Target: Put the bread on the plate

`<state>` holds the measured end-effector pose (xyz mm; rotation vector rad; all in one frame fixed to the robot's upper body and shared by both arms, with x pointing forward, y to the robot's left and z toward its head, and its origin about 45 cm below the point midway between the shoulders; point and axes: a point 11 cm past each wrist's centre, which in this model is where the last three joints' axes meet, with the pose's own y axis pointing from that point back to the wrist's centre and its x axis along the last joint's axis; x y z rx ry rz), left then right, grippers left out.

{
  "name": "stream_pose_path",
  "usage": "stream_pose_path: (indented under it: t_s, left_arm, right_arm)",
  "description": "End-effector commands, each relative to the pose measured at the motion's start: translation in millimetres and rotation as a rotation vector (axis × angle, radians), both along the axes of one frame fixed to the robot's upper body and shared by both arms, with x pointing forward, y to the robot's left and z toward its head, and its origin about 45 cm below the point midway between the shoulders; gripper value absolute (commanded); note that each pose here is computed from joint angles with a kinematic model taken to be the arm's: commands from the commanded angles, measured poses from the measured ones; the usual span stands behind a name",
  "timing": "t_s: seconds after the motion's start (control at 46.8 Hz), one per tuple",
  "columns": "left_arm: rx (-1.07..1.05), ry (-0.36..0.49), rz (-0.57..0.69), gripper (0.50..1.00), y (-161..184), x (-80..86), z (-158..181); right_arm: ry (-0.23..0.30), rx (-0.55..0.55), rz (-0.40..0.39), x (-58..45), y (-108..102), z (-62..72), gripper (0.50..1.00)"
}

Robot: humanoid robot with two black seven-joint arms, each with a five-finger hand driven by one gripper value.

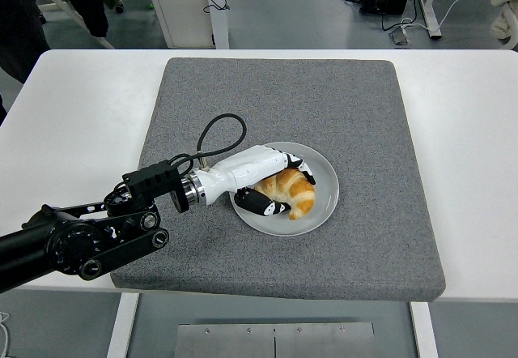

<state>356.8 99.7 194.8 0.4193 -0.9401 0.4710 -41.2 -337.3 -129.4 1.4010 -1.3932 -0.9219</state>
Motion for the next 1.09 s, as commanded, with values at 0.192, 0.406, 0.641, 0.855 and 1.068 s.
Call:
stream_pose_path:
  t_s: [0.192,0.406,0.641,0.855,1.068]
  left_arm:
    - [0.020,0.015,-0.011,0.654,0.1,-5.0,-8.5]
    - [0.019,0.016,-0.012,0.696,-0.6,-5.2,-8.5]
    - [-0.021,0.052,0.017,0.905,0.2,-1.6,-5.3]
    - [-0.056,0.098,0.043,0.961,0.7,1.4,-2.3]
    - [-0.094,0.119,0.065,0.966,4.7,5.1,4.4]
  right_arm:
    - [0.000,0.000,0.000,0.0,0.0,0.0,1.000]
    - [0.000,0.000,0.000,0.0,0.0,0.0,1.000]
    - [0.000,0.000,0.000,0.0,0.0,0.0,1.000]
    - [0.000,0.000,0.000,0.0,0.0,0.0,1.000]
    - [0.000,0.000,0.000,0.0,0.0,0.0,1.000]
